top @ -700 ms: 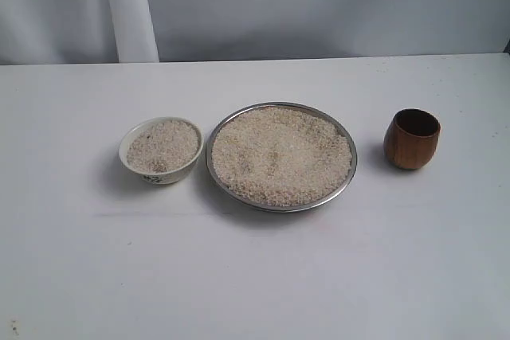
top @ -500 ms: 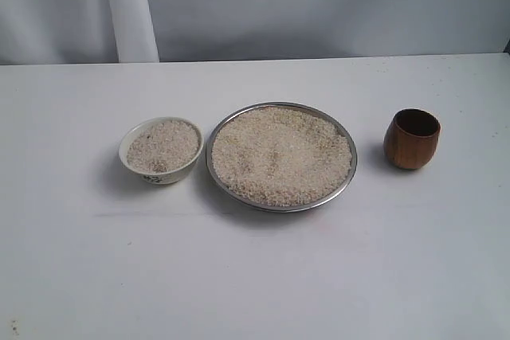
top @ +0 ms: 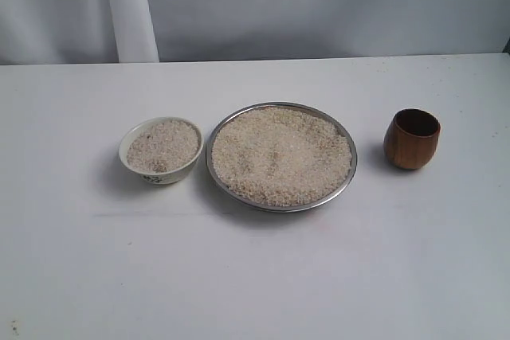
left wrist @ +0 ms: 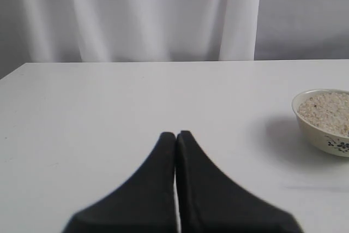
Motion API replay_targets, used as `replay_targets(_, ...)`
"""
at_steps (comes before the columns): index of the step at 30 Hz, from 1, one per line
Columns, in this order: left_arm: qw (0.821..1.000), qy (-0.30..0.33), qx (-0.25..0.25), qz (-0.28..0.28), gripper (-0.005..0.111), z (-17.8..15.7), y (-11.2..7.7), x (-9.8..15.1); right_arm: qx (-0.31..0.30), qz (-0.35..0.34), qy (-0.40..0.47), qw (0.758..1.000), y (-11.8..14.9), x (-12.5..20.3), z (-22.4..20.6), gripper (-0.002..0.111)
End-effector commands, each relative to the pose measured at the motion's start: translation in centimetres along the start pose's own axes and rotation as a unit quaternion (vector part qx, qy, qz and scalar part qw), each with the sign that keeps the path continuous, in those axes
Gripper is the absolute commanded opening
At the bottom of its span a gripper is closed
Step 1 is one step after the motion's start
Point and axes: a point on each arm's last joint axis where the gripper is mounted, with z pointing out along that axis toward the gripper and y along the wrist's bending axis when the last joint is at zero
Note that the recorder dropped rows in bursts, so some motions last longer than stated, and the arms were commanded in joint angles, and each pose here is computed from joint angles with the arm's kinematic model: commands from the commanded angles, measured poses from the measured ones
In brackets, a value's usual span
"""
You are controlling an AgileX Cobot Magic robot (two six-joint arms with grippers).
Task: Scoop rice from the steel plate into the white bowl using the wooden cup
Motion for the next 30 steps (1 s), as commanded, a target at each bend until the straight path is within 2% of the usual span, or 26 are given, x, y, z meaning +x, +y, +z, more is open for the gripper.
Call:
replay_targets(1,1.0,-0.003,0.001,-0.001,0.0,0.0,0.0,0.0,-0.004,0.003,-0.122,0.993,0.1,-2.1,-0.3,0.0)
replay_targets(6,1.0,-0.003,0.001,-0.001,0.0,0.0,0.0,0.0,-0.007,0.002,-0.183,0.983,0.1,-3.2,-0.7,0.0)
replay_targets(19,1.0,-0.003,0.001,-0.001,0.0,0.0,0.0,0.0,-0.007,0.004,-0.202,0.979,0.1,-3.5,-0.8,0.0)
replay_targets(20,1.0,-0.003,0.001,-0.001,0.0,0.0,0.0,0.0,-0.01,0.02,-0.216,0.976,0.1,-3.8,-0.9,0.0)
replay_targets(22,1.0,-0.003,0.001,-0.001,0.0,0.0,0.0,0.0,-0.04,0.134,-0.237,0.961,0.1,-4.2,-1.1,0.0)
replay_targets(23,1.0,-0.003,0.001,-0.001,0.0,0.0,0.0,0.0,-0.059,0.206,-0.245,0.946,0.1,-4.4,-1.2,0.0)
replay_targets(25,1.0,-0.003,0.001,-0.001,0.0,0.0,0.0,0.0,-0.052,0.211,-0.225,0.95,0.0,-4.8,-1.0,0.0)
replay_targets(27,1.0,-0.003,0.001,-0.001,0.0,0.0,0.0,0.0,-0.034,0.192,-0.172,0.966,0.0,-6.5,-0.8,0.0)
replay_targets(30,1.0,-0.003,0.001,-0.001,0.0,0.0,0.0,0.0,-0.024,0.18,-0.131,0.975,-0.1,-8.4,0.3,0.0)
